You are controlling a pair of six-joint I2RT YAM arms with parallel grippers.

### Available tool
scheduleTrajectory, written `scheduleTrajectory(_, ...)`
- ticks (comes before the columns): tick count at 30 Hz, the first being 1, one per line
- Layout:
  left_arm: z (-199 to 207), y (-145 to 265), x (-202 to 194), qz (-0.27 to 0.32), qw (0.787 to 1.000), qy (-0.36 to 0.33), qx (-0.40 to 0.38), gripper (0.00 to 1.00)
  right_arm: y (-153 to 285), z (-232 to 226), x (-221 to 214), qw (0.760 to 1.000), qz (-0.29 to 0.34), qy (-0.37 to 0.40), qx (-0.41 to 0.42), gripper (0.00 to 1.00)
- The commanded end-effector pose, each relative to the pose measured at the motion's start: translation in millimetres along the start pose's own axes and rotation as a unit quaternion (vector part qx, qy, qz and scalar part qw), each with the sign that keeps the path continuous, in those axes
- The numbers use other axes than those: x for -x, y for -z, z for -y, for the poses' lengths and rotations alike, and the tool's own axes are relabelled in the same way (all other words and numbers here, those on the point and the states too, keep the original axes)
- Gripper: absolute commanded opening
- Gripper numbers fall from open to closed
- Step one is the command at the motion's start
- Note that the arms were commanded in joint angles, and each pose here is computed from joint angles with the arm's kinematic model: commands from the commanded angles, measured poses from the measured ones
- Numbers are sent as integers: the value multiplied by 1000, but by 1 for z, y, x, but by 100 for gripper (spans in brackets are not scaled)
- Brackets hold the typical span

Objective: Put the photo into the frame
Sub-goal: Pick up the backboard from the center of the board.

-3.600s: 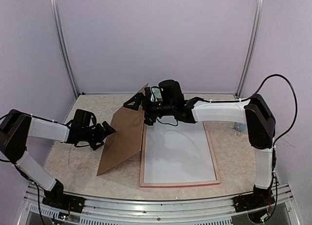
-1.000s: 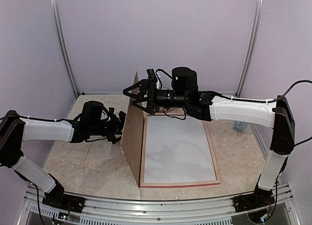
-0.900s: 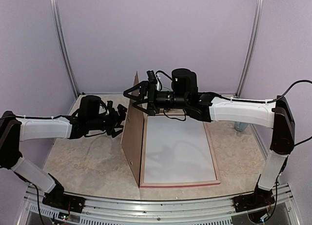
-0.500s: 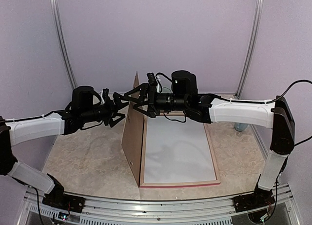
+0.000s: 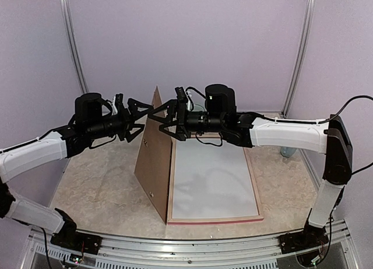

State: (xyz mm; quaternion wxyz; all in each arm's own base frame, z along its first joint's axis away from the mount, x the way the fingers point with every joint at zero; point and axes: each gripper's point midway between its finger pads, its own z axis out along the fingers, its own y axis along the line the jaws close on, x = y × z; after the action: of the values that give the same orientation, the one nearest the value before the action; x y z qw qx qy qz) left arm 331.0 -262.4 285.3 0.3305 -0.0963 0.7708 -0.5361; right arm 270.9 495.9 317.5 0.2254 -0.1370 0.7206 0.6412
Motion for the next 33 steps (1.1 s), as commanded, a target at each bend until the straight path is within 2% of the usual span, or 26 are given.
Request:
scheduleTrajectory(1, 8, 7, 7, 7, 1000, -13, -2, 99, -2, 0, 3, 1000, 2, 3, 7, 99)
scheduleTrajectory(5, 6, 8, 7, 4, 1000, -19, 12, 99, -3, 2, 3, 1000, 1, 2, 7, 99)
scheduleTrajectory(13, -23, 22, 12, 9, 993, -43, 107, 98, 2, 7, 0, 1000, 2, -2, 3, 99)
scheduleTrajectory(20, -35, 34, 20, 13, 987, -67, 147, 92, 4, 10, -1, 1000, 3, -5, 0, 99)
scheduleTrajectory(26, -50, 36, 14, -9, 985, -71, 159, 76, 8, 14, -1, 1000, 4, -8, -7, 99)
scheduleTrajectory(33, -58, 39, 10, -23, 983, -72, 166, 45, 13, 18, -1, 1000, 6, -6, -20, 99)
